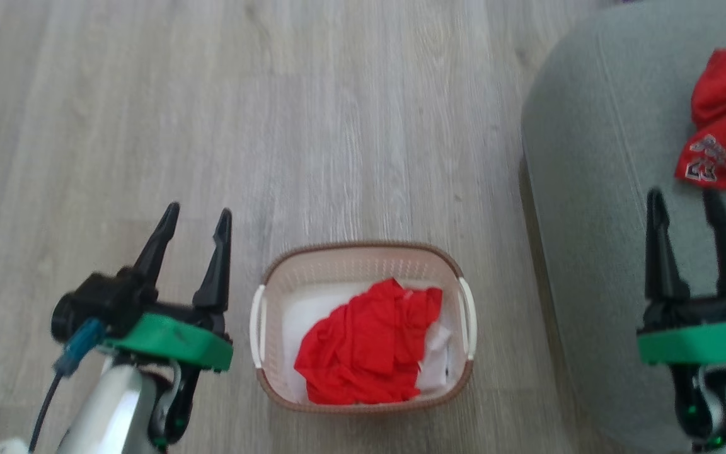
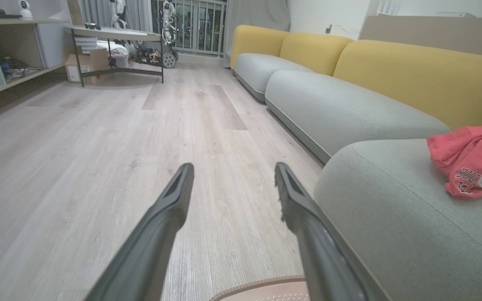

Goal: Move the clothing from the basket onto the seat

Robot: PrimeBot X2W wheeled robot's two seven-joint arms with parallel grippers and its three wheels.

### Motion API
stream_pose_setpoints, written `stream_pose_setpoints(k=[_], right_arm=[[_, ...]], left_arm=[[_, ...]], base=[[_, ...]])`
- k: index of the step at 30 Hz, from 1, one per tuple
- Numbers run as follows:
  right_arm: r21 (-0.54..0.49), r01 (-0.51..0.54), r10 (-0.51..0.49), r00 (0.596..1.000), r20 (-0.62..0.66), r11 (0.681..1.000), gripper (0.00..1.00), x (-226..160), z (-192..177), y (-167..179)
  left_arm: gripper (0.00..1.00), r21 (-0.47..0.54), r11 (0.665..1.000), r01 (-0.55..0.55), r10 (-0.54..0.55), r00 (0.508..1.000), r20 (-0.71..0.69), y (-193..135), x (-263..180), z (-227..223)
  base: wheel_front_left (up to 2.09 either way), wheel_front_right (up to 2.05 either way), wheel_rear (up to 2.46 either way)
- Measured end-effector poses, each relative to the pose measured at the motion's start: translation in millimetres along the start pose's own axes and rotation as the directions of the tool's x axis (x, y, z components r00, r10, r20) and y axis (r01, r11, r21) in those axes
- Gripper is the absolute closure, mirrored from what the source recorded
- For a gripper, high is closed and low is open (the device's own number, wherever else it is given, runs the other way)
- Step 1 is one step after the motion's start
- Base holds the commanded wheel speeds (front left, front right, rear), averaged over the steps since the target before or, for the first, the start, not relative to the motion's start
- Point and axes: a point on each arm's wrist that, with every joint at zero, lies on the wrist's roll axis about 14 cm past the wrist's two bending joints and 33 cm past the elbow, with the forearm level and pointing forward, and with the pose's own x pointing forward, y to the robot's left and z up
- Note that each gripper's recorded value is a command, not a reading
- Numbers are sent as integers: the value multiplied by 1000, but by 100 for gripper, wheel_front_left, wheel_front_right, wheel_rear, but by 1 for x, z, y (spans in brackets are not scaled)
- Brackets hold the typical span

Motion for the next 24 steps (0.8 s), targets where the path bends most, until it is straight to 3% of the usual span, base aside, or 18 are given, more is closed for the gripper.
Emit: stream_pose_setpoints(k=[12,24], right_arm=[[-53,57,-55,998,24,997,0,30,-4,-27],[-80,104,-100,994,48,991,0,58,-13,-45]], left_arm=[[0,-59,985,164,-173,961,-215,-35,57,-83],[0,-168,946,276,-323,792,-519,-73,69,-191]], base=[[0,0,0],[0,0,0]])
